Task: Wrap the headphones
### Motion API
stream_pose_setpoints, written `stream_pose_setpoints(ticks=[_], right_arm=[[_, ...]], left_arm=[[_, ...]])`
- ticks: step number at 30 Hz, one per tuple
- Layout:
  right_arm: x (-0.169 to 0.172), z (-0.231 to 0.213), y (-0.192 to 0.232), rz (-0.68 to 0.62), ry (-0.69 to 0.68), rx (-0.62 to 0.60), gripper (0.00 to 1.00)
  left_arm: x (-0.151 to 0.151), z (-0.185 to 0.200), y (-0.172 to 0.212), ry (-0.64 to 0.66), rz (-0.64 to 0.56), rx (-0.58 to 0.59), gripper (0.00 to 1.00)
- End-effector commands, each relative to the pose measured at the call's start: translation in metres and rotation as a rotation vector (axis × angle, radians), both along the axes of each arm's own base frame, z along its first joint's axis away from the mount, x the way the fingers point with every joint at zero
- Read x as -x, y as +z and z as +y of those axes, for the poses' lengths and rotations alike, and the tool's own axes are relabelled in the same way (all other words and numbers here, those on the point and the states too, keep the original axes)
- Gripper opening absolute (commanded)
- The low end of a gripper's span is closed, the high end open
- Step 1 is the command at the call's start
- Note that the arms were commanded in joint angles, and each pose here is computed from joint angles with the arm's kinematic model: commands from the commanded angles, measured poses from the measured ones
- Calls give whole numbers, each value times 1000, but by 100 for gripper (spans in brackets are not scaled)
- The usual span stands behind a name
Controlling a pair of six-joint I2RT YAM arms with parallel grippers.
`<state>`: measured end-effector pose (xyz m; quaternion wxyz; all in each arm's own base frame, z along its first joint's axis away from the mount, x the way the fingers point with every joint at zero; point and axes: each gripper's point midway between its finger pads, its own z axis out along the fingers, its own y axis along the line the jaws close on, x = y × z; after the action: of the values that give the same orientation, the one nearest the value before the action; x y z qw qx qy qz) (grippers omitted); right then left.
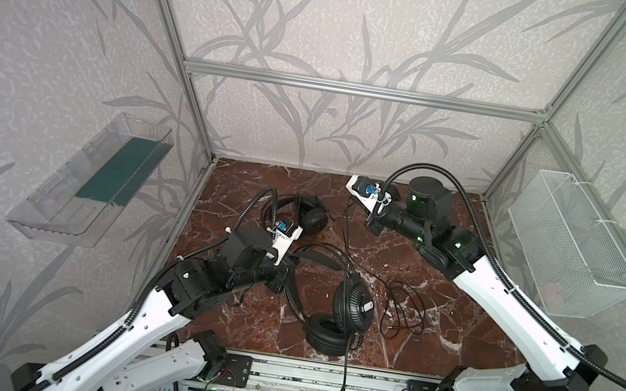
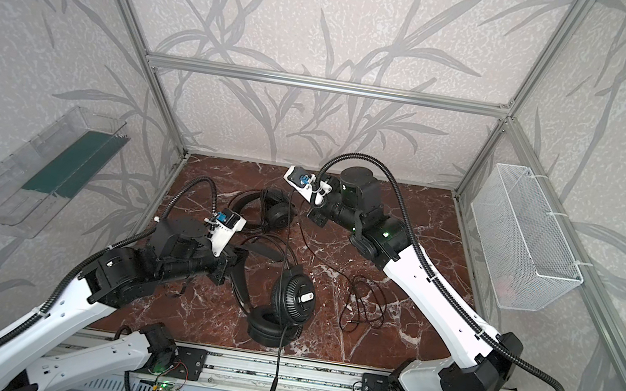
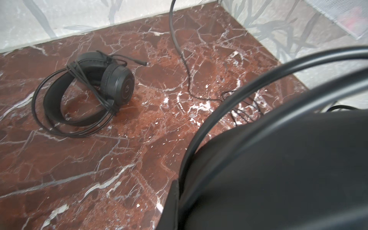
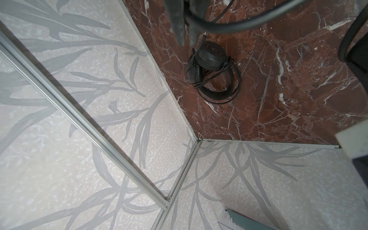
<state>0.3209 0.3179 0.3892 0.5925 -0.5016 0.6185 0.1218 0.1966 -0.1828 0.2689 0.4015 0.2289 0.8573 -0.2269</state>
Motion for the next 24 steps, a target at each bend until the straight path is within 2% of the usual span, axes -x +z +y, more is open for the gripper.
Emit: stream_pose_setpoints(ticks=[1,8,14,24], right_arm=[[-20,-7,3,-17,-79,-30,0],[-35,-19,-12,13,-146,-69,0],[-32,-14,-29,69,-129,-105,0],[-25,-8,-45,137,-96,-178,22]], left_arm=[[6,-9,30,-45,-58,96,0],[8,-4,43,-25,-81,123,0],[13,-10,73,-33,-79,226,0],[16,-24,110,-39,-15,389,0]])
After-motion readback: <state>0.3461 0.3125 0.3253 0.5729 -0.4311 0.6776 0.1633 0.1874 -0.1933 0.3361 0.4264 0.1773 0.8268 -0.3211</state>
